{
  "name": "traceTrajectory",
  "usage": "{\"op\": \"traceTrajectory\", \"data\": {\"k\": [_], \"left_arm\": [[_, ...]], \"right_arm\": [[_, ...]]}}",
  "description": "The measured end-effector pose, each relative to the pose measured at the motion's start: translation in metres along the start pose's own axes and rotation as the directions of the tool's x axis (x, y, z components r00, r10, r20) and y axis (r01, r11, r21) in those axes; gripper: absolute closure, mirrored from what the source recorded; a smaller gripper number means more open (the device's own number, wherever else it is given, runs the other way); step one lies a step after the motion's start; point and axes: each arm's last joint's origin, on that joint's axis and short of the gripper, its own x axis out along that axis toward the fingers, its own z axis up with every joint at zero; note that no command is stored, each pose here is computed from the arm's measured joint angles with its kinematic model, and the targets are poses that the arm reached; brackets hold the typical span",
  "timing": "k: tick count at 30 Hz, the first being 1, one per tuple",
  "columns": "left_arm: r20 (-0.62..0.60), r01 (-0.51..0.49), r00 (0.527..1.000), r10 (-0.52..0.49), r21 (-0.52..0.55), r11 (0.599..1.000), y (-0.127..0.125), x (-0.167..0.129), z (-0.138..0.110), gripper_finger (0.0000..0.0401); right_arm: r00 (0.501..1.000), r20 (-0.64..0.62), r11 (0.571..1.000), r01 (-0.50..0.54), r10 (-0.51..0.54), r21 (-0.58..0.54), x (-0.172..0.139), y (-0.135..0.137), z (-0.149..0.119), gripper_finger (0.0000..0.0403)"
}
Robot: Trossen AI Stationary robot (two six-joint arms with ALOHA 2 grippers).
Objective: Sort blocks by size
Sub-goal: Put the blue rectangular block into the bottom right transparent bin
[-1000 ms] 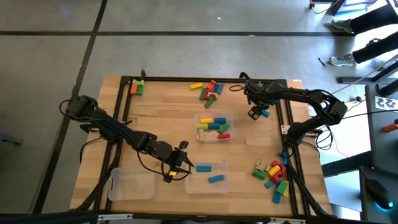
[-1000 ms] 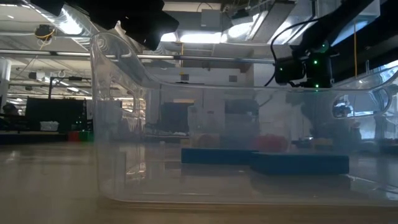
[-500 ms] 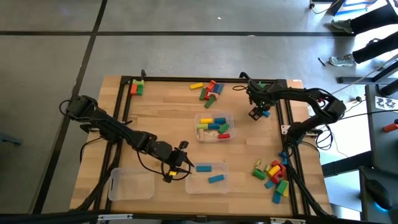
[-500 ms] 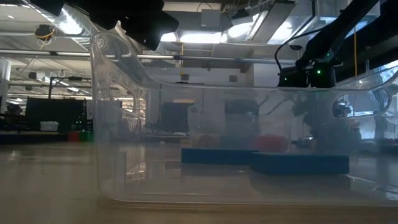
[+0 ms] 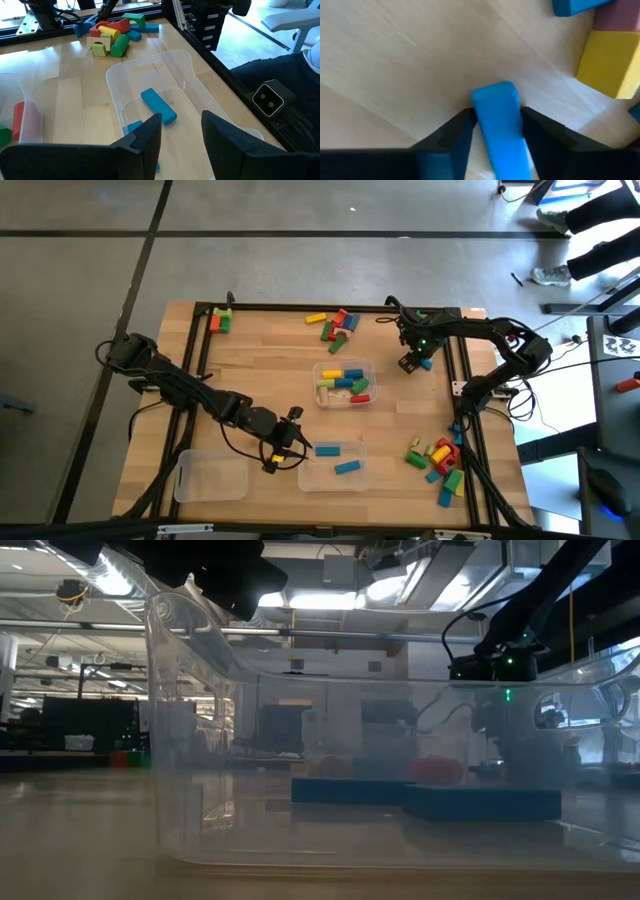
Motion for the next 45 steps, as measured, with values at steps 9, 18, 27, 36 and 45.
{"op": "traceTrajectory", "data": {"k": [9, 18, 27, 36, 45], "left_arm": [[0.000, 0.000, 1.000, 0.000, 0.000, 1.000, 0.000, 0.000, 0.000, 0.0266], [0.000, 0.000, 1.000, 0.000, 0.000, 1.000, 0.000, 0.000, 0.000, 0.0266], [0.001, 0.000, 1.000, 0.000, -0.004, 1.000, 0.000, 0.000, 0.000, 0.0266], [0.001, 0.000, 1.000, 0.000, -0.004, 1.000, 0.000, 0.000, 0.000, 0.0266], [0.001, 0.000, 1.000, 0.000, -0.003, 1.000, 0.000, 0.000, 0.000, 0.0266]], "right_arm": [[1.000, -0.008, 1.000, 0.001, -0.001, -0.004, 0.000, 0.000, -0.001, 0.0299], [0.997, 0.025, 0.994, -0.071, 0.073, -0.079, -0.011, 0.020, -0.007, 0.0300], [0.992, 0.091, 0.984, -0.071, 0.086, -0.160, -0.034, 0.052, -0.021, 0.0286], [0.979, 0.142, 0.965, -0.113, 0.150, -0.238, -0.053, 0.086, -0.043, 0.0293], [0.961, 0.136, 0.929, -0.187, 0.240, -0.319, -0.064, 0.125, -0.073, 0.0293]]}}
